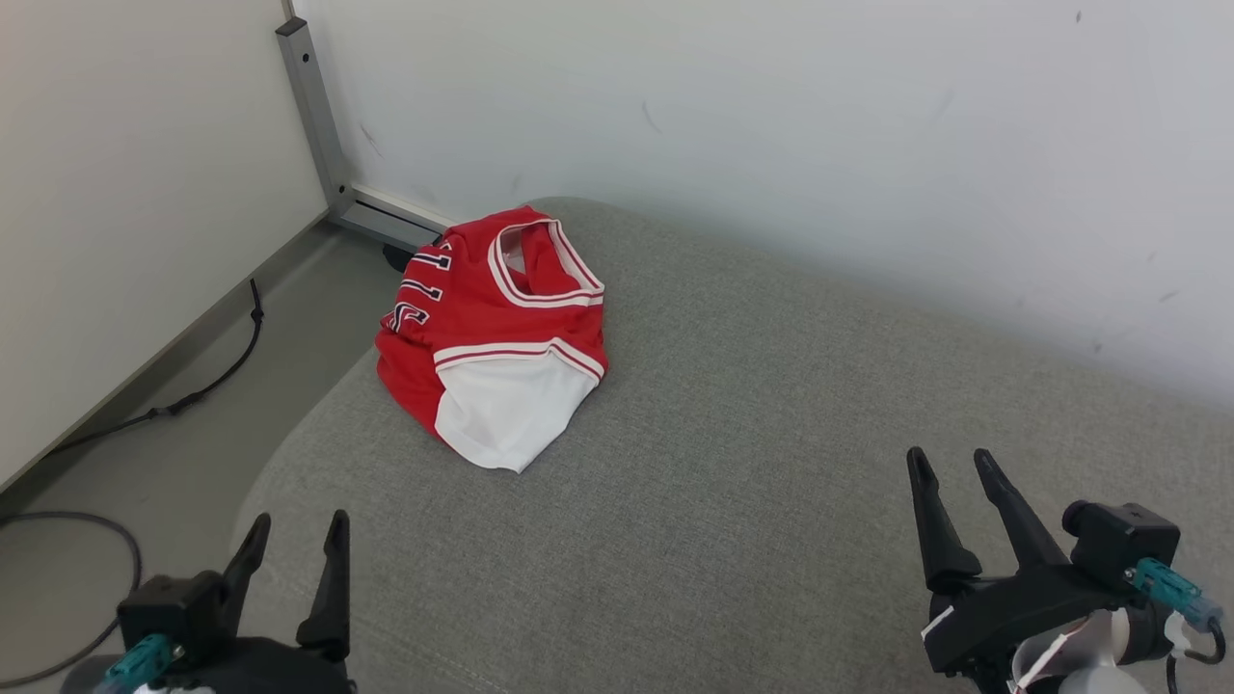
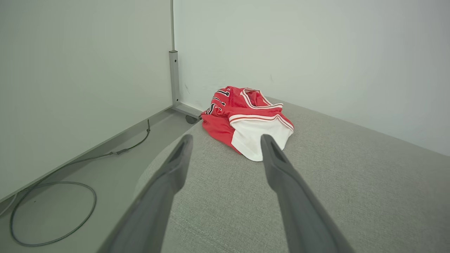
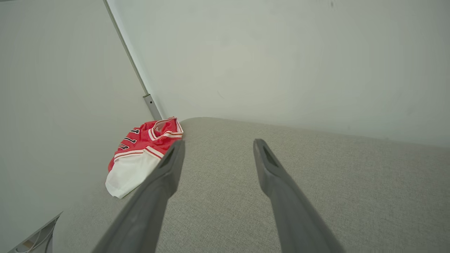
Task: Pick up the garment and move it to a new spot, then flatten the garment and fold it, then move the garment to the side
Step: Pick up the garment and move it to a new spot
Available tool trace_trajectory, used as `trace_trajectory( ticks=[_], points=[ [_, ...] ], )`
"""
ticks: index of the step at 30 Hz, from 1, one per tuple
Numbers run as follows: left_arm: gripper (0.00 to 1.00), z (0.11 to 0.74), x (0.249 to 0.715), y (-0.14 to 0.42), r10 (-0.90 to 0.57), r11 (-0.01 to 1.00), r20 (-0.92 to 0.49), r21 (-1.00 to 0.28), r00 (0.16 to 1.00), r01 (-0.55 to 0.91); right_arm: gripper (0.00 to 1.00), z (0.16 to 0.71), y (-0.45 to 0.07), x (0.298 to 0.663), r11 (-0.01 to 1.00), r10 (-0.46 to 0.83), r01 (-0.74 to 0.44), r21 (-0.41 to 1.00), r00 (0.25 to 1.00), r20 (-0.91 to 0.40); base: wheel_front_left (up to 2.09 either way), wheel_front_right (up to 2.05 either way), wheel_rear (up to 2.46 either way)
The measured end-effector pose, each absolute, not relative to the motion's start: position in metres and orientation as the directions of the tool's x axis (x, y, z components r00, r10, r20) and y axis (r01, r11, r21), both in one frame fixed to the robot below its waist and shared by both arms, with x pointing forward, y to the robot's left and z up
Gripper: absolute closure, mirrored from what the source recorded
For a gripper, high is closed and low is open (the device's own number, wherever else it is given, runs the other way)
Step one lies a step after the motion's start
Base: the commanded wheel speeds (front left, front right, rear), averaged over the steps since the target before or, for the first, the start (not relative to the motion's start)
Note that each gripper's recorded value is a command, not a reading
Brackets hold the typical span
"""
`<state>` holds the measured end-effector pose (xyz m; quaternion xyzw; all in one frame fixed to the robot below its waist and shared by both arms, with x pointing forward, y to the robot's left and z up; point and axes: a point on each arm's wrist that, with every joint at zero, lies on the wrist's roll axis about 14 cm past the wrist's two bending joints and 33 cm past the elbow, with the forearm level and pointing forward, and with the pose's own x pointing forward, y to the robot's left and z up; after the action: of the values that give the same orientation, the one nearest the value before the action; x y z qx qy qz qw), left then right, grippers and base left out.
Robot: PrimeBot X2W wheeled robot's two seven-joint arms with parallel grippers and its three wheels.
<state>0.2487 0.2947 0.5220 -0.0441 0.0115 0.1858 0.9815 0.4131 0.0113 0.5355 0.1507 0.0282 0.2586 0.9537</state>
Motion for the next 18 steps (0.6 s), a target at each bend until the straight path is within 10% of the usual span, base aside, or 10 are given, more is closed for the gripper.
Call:
trace_trajectory(
  ticks=[18],
  points=[
    [0.0,0.511,0.374,0.251,0.129,0.963,-0.325,-0.182,0.937,-0.196,0.0,0.531,0.014,0.428,0.798,0.582,-0.569,0.199,0.813,-0.01,0.0,0.0,0.0]
  ],
)
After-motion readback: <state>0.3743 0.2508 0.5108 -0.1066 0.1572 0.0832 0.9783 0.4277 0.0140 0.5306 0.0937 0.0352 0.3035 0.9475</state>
